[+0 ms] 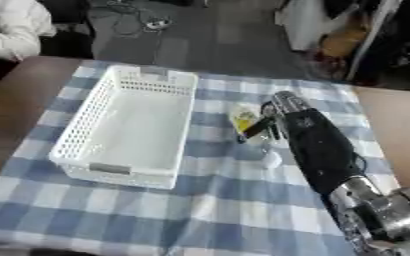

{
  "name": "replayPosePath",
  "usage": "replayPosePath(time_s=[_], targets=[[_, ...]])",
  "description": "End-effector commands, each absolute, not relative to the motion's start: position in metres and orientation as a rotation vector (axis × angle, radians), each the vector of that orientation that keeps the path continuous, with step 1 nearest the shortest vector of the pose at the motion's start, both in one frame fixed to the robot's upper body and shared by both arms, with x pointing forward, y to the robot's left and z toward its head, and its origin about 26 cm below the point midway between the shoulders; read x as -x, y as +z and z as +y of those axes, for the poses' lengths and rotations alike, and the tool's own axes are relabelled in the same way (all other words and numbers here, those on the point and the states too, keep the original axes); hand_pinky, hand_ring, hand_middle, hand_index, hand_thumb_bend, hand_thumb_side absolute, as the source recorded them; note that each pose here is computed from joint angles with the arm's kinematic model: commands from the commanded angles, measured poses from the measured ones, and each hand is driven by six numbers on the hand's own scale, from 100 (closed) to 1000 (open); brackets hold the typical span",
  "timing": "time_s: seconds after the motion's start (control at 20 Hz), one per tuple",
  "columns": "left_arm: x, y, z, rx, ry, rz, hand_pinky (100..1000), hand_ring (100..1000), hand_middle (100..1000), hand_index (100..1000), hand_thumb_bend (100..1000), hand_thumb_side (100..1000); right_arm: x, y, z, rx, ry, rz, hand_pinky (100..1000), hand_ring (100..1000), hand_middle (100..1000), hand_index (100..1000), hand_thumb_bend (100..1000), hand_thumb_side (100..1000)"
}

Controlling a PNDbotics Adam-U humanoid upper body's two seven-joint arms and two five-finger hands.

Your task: Pick up objects on the table and place them in the box.

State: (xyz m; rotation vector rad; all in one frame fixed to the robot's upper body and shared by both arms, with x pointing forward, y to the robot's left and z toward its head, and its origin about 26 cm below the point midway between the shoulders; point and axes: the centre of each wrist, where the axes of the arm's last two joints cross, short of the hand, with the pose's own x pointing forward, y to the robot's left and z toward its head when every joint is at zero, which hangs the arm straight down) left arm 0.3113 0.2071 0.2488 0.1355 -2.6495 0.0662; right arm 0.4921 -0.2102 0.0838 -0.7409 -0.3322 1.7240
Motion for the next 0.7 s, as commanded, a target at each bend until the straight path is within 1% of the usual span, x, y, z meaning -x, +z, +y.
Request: replayPosePath(time_s=[0.05,0.1,0.15,0.2,0.25,0.35,0.4,0.55,0.7], targets=[[-0.310,0.257,0.208,-0.135,0.070,-2.680,684,605,821,786,183,1000,-0.492,0.089,-0.216,0.845,1.756,-0.426,100,231,329,433,204,669],[-0.310,0.257,0.208,-0.136,0.070,-2.680,684,605,821,786,183,1000,-0.491,0.087,-0.217,0.878,1.768,-0.470,100,189,290,393,154,680],[-0.310,0.257,0.208,-0.136,0.069,-2.680,684,605,821,786,183,1000,-0.490,0.085,-0.218,0.906,1.777,-0.509,100,142,247,358,100,750],[-0.310,0.257,0.208,-0.137,0.070,-2.681,684,605,821,786,183,1000,-0.489,0.083,-0.219,0.944,1.787,-0.560,100,111,217,345,100,809],[-0.310,0.257,0.209,-0.137,0.070,-2.682,684,605,821,786,183,1000,-0.487,0.080,-0.221,0.979,1.796,-0.605,100,100,180,333,100,911],[-0.310,0.257,0.209,-0.139,0.069,-2.681,684,604,821,786,183,1000,-0.486,0.075,-0.225,1.040,1.813,-0.681,100,100,121,320,100,998],[-0.310,0.257,0.209,-0.140,0.069,-2.680,684,604,821,786,183,1000,-0.485,0.073,-0.227,1.068,1.823,-0.717,100,100,100,315,100,1000],[-0.310,0.256,0.210,-0.143,0.068,-2.678,684,604,821,786,183,1000,-0.483,0.068,-0.235,1.116,1.846,-0.785,100,100,100,307,100,986],[-0.310,0.255,0.210,-0.148,0.068,-2.675,683,604,820,786,183,1000,-0.485,0.073,-0.242,1.130,1.867,-0.866,100,100,100,296,100,974]])
